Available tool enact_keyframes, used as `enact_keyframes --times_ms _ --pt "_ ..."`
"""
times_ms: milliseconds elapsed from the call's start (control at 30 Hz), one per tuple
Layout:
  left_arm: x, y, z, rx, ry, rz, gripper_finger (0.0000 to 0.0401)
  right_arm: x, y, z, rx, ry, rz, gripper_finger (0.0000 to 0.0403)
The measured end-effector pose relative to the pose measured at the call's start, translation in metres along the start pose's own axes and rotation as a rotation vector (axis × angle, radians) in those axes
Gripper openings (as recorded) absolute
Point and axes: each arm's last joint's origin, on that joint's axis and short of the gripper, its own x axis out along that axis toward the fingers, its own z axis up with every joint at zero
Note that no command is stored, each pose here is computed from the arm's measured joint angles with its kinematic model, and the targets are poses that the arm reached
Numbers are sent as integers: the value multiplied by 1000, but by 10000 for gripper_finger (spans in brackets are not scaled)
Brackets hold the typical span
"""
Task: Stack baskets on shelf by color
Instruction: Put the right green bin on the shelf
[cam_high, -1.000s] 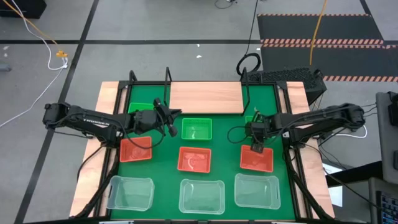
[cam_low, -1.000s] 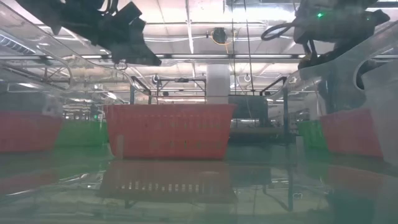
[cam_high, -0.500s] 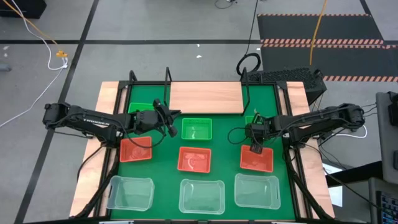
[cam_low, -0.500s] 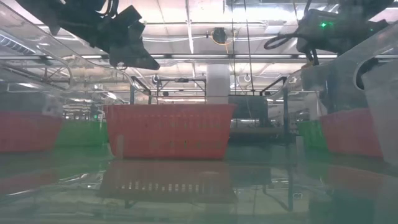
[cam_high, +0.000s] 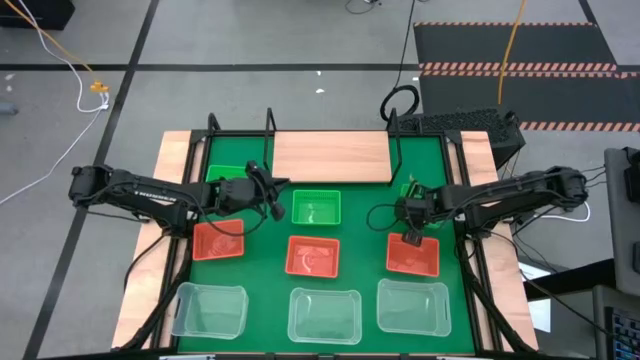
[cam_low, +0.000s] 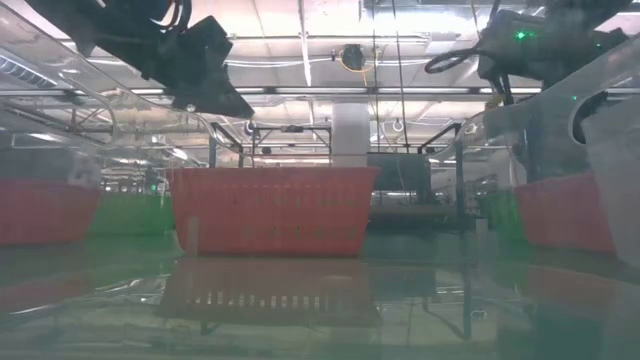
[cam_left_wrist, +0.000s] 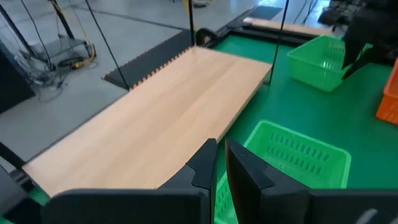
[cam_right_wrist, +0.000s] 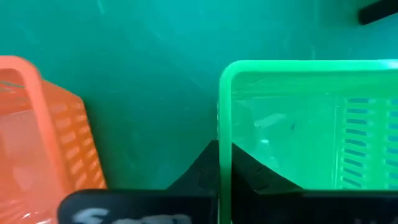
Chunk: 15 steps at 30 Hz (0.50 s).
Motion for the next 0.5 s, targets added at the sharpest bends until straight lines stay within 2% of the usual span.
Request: enact_keyframes --times_ms 167,367,500 --pt "0 1 -4 15 44 -3 37 -25 -1 9 21 -63 25 2" --pt "0 1 -6 16 55 -3 37 -75 -2 28 47 -226 83 1" --pt "-2 -3 -8 0 75 -47 37 -110 2 45 15 -381 192 1"
